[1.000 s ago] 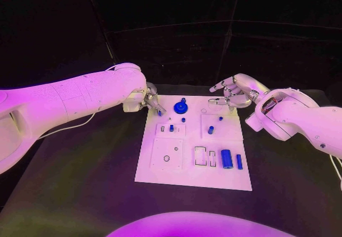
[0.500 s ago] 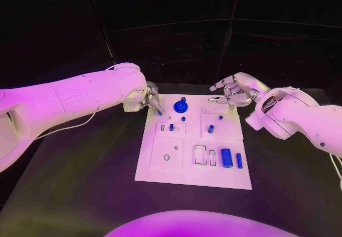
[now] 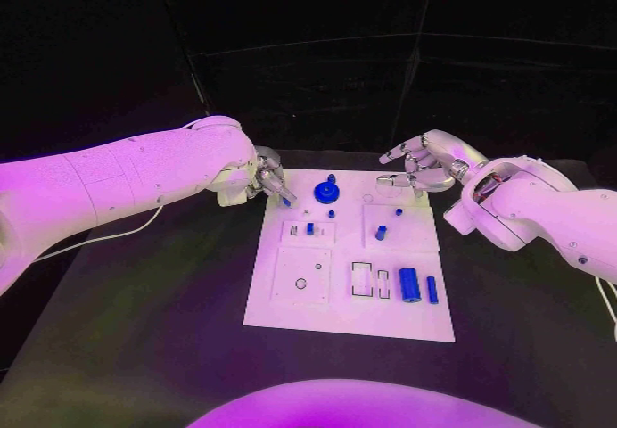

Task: Assemble the parts on the task board

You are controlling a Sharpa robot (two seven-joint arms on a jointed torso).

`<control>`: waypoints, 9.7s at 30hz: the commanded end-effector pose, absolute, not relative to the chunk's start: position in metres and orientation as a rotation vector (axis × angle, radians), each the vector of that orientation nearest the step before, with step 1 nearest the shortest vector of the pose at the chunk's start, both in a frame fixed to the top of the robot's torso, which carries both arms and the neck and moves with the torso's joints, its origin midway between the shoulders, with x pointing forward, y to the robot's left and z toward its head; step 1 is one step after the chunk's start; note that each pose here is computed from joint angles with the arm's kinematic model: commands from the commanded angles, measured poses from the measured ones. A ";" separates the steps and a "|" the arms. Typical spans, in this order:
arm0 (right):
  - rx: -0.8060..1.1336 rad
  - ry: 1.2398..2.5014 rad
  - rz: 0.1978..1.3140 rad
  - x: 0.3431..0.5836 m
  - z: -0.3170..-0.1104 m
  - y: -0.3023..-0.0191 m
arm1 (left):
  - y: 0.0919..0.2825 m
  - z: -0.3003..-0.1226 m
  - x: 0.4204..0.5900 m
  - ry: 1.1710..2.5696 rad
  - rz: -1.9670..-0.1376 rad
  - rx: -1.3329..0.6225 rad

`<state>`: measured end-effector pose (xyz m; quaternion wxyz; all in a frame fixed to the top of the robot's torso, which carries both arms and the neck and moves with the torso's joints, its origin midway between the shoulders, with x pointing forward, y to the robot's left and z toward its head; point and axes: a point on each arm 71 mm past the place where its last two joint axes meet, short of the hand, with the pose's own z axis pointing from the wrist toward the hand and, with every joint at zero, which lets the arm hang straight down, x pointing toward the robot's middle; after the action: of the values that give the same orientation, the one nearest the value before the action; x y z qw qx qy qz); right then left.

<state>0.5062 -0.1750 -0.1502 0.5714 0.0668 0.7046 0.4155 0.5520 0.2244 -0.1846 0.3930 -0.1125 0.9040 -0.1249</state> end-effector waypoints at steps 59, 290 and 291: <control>0.151 1.659 0.970 0.508 -0.150 -0.178 | 0.214 -0.209 0.485 2.276 -0.404 -0.184; 0.199 1.608 1.056 0.511 -0.147 -0.171 | 0.126 -0.213 0.532 1.897 -0.647 0.437; 0.199 1.608 1.056 0.511 -0.147 -0.171 | 0.126 -0.213 0.532 1.898 -0.646 0.437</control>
<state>0.5113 -0.1720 -0.1495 0.5645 0.0859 0.6902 0.4446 0.5328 0.1251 -0.2092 0.5271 0.1781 0.7822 -0.2802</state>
